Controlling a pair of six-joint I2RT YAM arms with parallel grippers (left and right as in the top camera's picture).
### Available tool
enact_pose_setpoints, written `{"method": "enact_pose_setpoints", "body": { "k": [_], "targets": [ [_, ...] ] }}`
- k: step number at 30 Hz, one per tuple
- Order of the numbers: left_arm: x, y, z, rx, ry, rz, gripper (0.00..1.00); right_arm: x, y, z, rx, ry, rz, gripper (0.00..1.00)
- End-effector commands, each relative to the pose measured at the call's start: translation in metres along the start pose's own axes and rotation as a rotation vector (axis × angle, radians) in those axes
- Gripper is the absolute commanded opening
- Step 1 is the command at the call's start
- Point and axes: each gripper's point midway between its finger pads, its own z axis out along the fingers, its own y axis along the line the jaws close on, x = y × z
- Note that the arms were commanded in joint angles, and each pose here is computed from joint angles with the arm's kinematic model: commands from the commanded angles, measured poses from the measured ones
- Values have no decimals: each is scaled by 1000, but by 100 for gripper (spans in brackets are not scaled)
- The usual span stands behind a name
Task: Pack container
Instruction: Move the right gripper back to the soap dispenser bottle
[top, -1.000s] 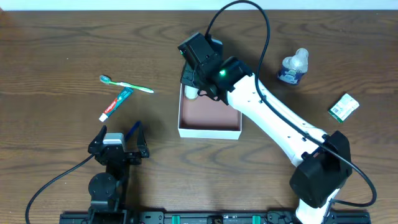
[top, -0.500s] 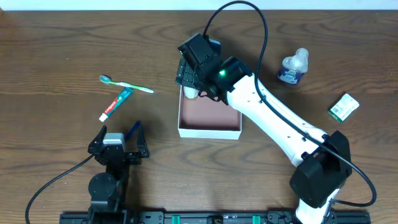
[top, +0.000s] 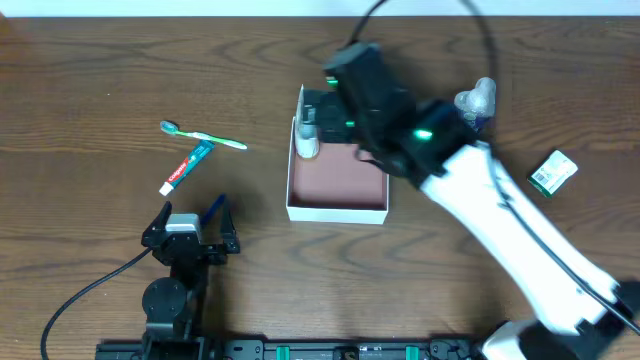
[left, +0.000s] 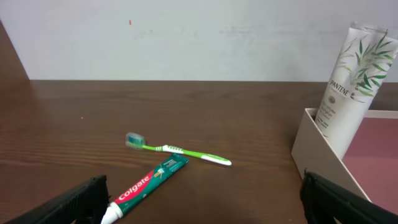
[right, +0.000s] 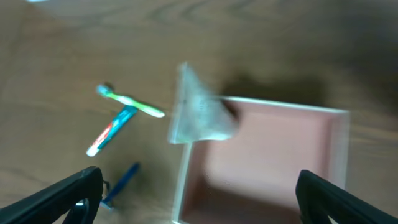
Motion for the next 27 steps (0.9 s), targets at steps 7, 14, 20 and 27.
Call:
{"method": "enact_pose_setpoints", "body": {
  "k": [7,14,20,27],
  "targets": [
    [18,3,1,-15,52,17,98,-47,-138,-46,382,-105,30,99],
    [18,3,1,-15,52,17,98,-58,-207,-34,500,-58,116,99],
    [18,3,1,-15,52,17,98,-65,-239,-7,525,12,13,99],
    [18,3,1,-15,52,17,98,-64,-274,21,517,90,-34,97]
  ]
}}
